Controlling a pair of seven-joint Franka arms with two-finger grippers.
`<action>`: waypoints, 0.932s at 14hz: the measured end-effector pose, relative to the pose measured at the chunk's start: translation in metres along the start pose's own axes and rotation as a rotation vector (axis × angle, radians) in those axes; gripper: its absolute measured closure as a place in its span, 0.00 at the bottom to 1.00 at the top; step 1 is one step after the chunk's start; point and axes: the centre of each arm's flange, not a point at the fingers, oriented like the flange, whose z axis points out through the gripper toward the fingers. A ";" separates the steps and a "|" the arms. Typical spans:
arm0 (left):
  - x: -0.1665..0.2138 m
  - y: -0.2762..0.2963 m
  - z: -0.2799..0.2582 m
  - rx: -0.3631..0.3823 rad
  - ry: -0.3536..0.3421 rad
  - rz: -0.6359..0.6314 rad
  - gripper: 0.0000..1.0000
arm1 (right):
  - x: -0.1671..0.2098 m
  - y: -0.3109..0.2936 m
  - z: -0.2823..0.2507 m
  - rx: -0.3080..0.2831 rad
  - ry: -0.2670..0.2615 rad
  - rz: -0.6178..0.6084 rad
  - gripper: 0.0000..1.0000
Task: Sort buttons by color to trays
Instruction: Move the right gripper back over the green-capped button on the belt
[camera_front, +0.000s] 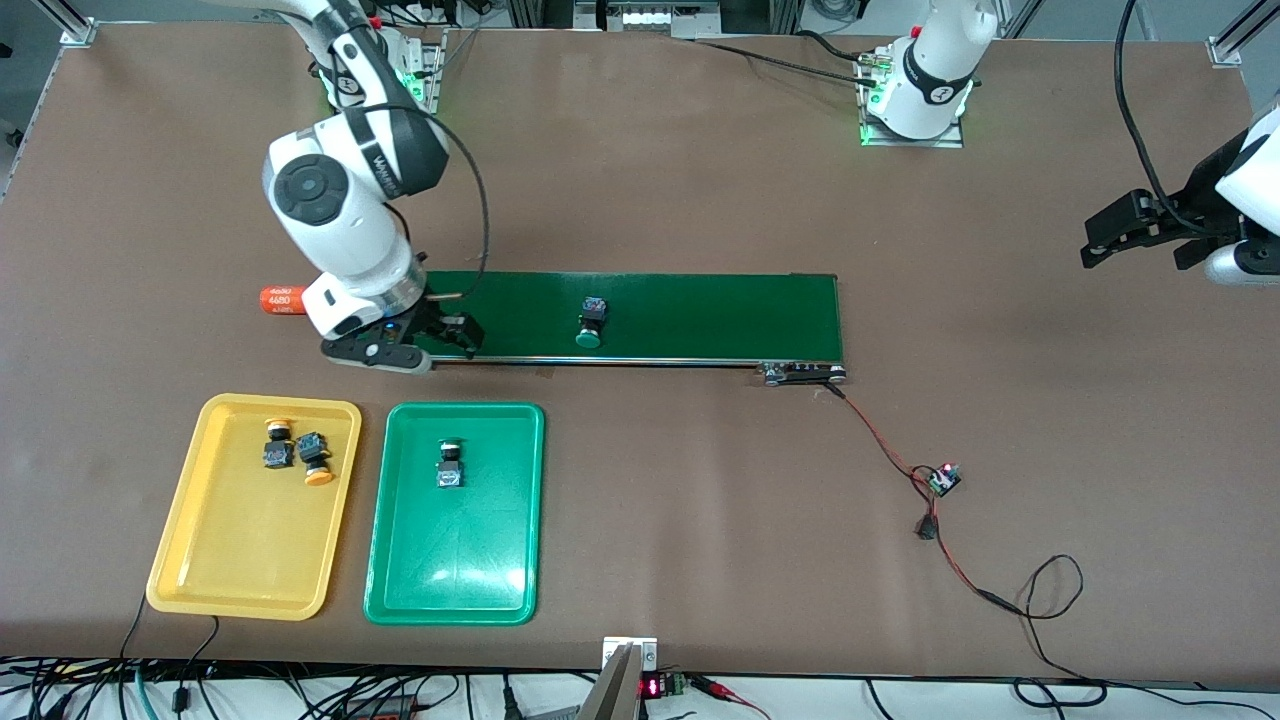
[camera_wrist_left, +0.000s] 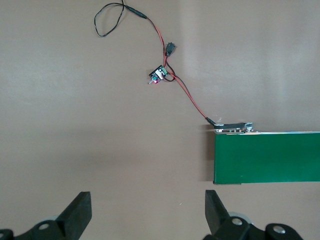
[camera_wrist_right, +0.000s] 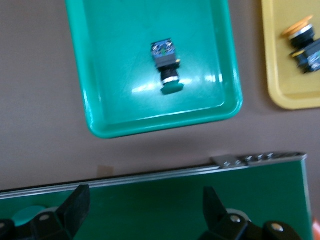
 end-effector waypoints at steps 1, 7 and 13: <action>0.000 0.000 0.000 0.000 0.000 0.000 0.00 | -0.008 -0.010 0.001 0.001 -0.004 0.012 0.00; 0.000 -0.001 0.000 0.000 0.000 -0.001 0.00 | -0.032 -0.036 0.010 0.021 -0.053 0.113 0.00; 0.000 -0.004 0.000 0.000 0.001 -0.008 0.00 | -0.047 -0.051 0.022 0.010 -0.074 0.100 0.00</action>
